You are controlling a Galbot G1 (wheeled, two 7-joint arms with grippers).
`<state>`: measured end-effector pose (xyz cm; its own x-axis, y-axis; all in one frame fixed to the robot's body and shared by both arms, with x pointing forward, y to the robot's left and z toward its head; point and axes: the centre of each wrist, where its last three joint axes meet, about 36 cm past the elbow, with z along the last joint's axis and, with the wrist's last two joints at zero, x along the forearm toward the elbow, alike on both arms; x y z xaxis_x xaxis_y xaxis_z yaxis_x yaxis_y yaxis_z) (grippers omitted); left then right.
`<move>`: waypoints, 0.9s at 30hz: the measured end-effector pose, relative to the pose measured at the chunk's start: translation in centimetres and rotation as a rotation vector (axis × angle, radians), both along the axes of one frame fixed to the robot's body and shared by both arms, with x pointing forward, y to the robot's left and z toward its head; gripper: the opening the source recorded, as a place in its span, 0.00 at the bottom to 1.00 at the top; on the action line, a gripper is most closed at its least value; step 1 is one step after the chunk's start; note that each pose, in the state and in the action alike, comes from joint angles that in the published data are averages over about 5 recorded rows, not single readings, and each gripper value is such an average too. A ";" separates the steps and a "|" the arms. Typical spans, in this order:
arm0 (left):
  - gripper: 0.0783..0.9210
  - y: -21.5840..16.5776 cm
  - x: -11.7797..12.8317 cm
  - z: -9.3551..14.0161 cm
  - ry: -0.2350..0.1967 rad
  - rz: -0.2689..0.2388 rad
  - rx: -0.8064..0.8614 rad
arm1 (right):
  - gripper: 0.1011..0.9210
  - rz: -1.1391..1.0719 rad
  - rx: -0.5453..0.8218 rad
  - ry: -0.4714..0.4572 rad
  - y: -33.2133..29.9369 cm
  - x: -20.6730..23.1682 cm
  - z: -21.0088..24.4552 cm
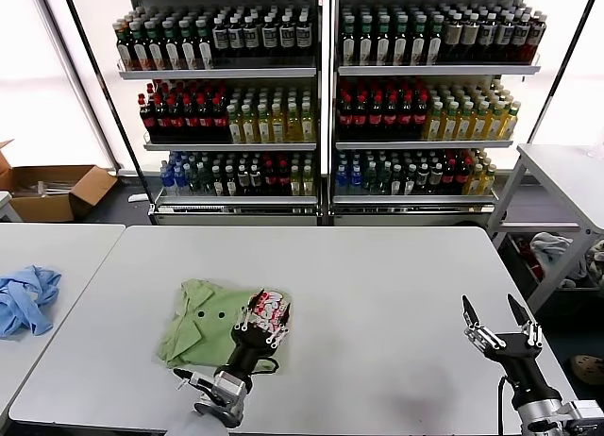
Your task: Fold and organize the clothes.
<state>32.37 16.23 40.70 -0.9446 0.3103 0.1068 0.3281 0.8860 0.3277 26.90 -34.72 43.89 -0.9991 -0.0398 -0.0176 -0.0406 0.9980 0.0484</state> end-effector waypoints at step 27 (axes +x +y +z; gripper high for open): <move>0.88 6.4 -1.9 6.2 -0.116 0.157 -0.171 | 0.88 0.322 0.162 0.278 17.2 9.4 -0.9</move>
<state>30.44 22.67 46.92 -0.9855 0.1633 -0.0467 0.1512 0.9689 0.1960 36.30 -17.55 42.95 -0.9040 -0.3678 0.2178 -0.3108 0.9154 0.2559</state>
